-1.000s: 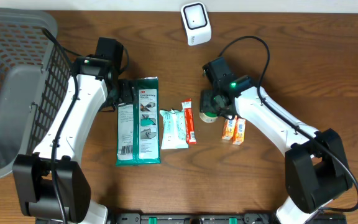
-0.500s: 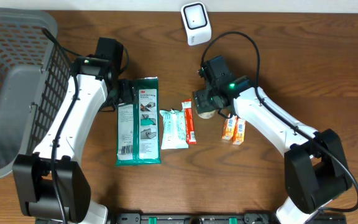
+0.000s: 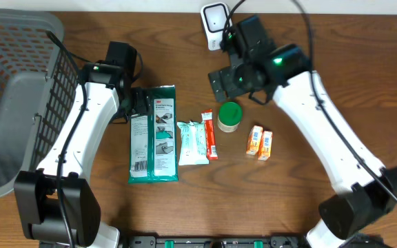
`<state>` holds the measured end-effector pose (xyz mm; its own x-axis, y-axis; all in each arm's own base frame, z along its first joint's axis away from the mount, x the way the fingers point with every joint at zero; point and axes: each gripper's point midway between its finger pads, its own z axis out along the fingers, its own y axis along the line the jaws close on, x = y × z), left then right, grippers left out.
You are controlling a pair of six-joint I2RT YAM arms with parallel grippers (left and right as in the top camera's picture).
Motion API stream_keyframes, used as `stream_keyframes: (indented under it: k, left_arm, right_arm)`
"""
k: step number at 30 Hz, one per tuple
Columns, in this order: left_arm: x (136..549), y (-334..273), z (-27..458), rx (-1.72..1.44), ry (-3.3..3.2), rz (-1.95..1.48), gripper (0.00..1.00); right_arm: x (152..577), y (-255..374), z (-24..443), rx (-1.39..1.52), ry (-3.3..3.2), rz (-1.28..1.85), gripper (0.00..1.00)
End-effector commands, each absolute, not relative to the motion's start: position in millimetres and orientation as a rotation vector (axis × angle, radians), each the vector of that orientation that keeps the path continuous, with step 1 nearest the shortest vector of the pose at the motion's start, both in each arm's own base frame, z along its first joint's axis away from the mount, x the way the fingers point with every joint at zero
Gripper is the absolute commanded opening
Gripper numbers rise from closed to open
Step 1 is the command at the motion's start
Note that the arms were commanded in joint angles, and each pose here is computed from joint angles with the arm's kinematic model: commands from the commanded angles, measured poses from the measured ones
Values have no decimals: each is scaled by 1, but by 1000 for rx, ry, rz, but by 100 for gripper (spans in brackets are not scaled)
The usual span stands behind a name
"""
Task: Scan the item barcode
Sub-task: 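Lift the jar and hold its label under the white scanner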
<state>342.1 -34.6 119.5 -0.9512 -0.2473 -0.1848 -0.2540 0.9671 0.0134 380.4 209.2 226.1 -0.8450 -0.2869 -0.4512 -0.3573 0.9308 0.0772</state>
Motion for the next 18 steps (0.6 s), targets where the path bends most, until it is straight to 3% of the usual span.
stream_keyframes:
  k: [1, 7, 18]
  left_arm:
    - [345, -33, 125, -378, 2920, 63, 87]
    - [345, -33, 125, -378, 2919, 63, 87]
    - [345, -33, 125, -378, 2920, 63, 87]
  right_arm:
    - [372, 207, 259, -470, 2611, 237, 99]
    - [356, 199, 245, -484, 2713, 199, 99]
    - [365, 204, 160, -526, 2943, 96, 99]
